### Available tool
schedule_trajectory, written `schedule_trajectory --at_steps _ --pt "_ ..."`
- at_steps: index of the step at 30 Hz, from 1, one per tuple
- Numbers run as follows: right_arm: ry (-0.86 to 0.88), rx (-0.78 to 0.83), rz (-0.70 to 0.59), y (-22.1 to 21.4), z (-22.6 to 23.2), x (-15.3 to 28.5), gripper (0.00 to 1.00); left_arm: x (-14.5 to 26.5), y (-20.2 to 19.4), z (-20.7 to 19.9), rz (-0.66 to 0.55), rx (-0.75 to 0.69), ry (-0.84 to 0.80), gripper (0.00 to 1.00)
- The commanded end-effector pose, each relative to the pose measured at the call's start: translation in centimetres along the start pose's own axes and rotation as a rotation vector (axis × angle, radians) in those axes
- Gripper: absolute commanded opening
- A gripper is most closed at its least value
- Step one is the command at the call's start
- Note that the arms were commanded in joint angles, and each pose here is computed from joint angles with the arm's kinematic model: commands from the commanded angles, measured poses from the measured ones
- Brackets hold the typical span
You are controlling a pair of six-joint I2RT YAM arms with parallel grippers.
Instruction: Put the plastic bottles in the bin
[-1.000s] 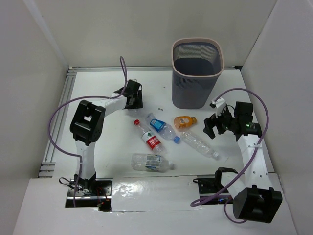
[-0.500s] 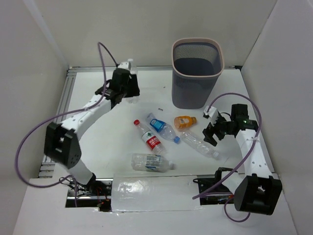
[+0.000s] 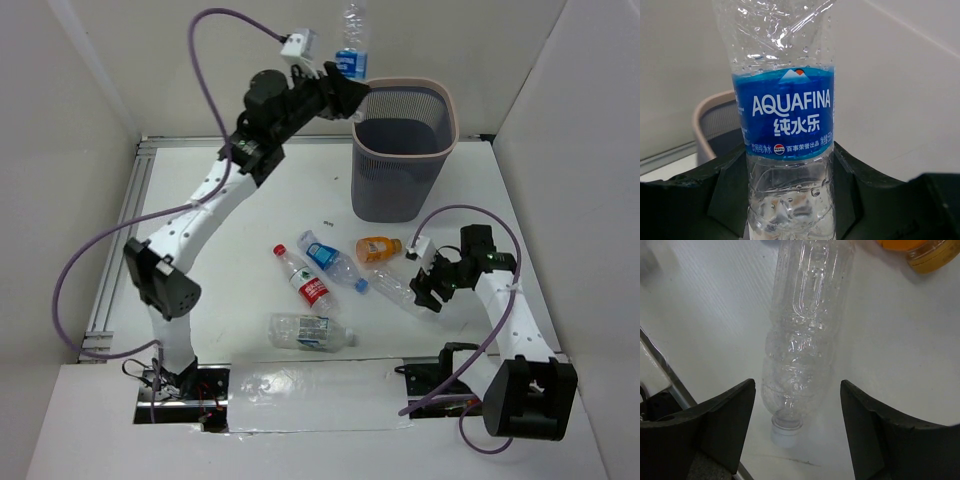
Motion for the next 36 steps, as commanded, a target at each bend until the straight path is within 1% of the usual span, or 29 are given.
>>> schedule_trajectory --at_steps 1,2,4,5,6,7,8,10,11,13,14,16,17,18,19,20,22,26,27,28,29,31,32,33,36 --pt "-0.040 0.027 -0.009 0.3 -0.1 0.1 0.77 -3.4 -0.9 -2.0 -0.074 0.031 -0.071 0.20" --pt "-0.065 0.027 -0.012 0.4 -0.4 0.3 0.78 -4.8 -1.6 -2.1 -0.094 0.037 -0.050 0.20" --pt "-0.088 0.027 -0.015 0.4 -0.6 0.3 0.82 -6.1 -2.3 -2.4 -0.123 0.033 -0.027 0.19" --pt "-0.088 0.017 -0.015 0.4 -0.6 0.3 0.83 -6.5 -1.6 -2.1 -0.172 0.011 0.025 0.19" --pt "-0.096 0.018 -0.007 0.1 -0.7 0.2 0.84 -7.6 -3.8 -2.2 -0.149 0.005 0.050 0.22" --pt "-0.108 0.008 -0.006 0.1 -0.9 0.2 0.84 -8.1 -4.1 -1.5 -0.162 -0.002 0.081 0.27" --pt "-0.108 0.008 -0.006 0.1 -0.9 0.2 0.85 -8.4 -4.0 -1.8 -0.192 -0.008 0.102 0.29" --pt "-0.116 0.003 -0.012 0.1 -0.9 0.1 0.85 -9.5 -6.1 -1.1 -0.181 -0.014 0.137 0.36" --pt "-0.108 -0.012 -0.008 -0.2 -0.7 -0.1 0.85 -9.7 -5.5 -1.4 -0.207 -0.018 0.149 0.38" --pt "-0.121 -0.011 -0.018 0.0 -0.8 0.0 0.86 -10.2 -6.2 -1.0 -0.195 -0.019 0.163 0.41" --pt "-0.127 -0.016 -0.023 0.0 -0.8 0.0 0.86 -10.6 -7.1 -0.4 -0.183 -0.034 0.185 0.47" --pt "-0.133 -0.011 -0.028 0.1 -0.9 0.0 0.88 -10.5 -7.3 -0.1 -0.174 -0.047 0.203 0.50" --pt "-0.127 -0.025 -0.024 -0.2 -0.7 -0.2 0.90 -10.5 -7.7 0.2 -0.165 -0.058 0.216 0.54" --pt "-0.126 -0.025 -0.024 -0.2 -0.7 -0.2 0.91 -10.5 -8.5 0.5 -0.142 -0.062 0.223 0.67" --pt "-0.126 -0.025 -0.024 -0.2 -0.7 -0.2 0.93 -10.5 -9.4 0.8 -0.113 -0.078 0.232 0.83" --pt "-0.133 -0.019 -0.029 -0.1 -0.9 -0.2 0.93 -10.5 -9.6 0.9 -0.104 -0.079 0.234 0.83" --pt "-0.119 -0.031 -0.018 -0.3 -0.9 -0.5 0.94 -10.4 -9.7 1.0 -0.089 -0.093 0.238 1.00" --pt "-0.125 -0.035 -0.023 -0.2 -1.2 -0.6 0.95 -10.3 -9.2 0.5 -0.084 -0.115 0.216 1.00" --pt "-0.135 -0.036 -0.032 -0.1 -1.4 -0.8 0.95 -10.0 -8.2 0.2 -0.098 -0.113 0.213 1.00" --pt "-0.144 -0.045 -0.027 -0.2 -1.7 -0.9 0.95 -9.9 -8.2 0.1 -0.092 -0.125 0.205 1.00" --pt "-0.150 -0.041 -0.031 -0.1 -1.9 -0.9 0.95 -9.3 -6.5 -0.4 -0.117 -0.122 0.199 1.00" --pt "-0.141 -0.036 -0.029 -0.2 -1.8 -1.3 0.95 -8.8 -6.4 -0.6 -0.104 -0.135 0.188 1.00" --pt "-0.123 -0.045 -0.026 -0.3 -1.9 -1.7 0.95 -8.4 -5.6 -0.9 -0.111 -0.134 0.186 1.00" --pt "-0.109 -0.033 -0.018 -0.3 -1.8 -2.0 0.95 -7.3 -3.8 -2.0 -0.126 -0.130 0.173 1.00" --pt "-0.034 -0.029 -0.018 -0.3 -1.2 -2.9 0.95 -4.6 -2.9 -2.3 -0.079 -0.153 0.204 1.00"
Point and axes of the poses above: each gripper's point midway between its finger pads, its own x axis back along the fingers, its own z axis along the line the jaws close on, y = z × x, the point moved 3 cm from there along x, back along the fingers, and after that the axes turned 5 degrees about -x, right-handed, at the moved point
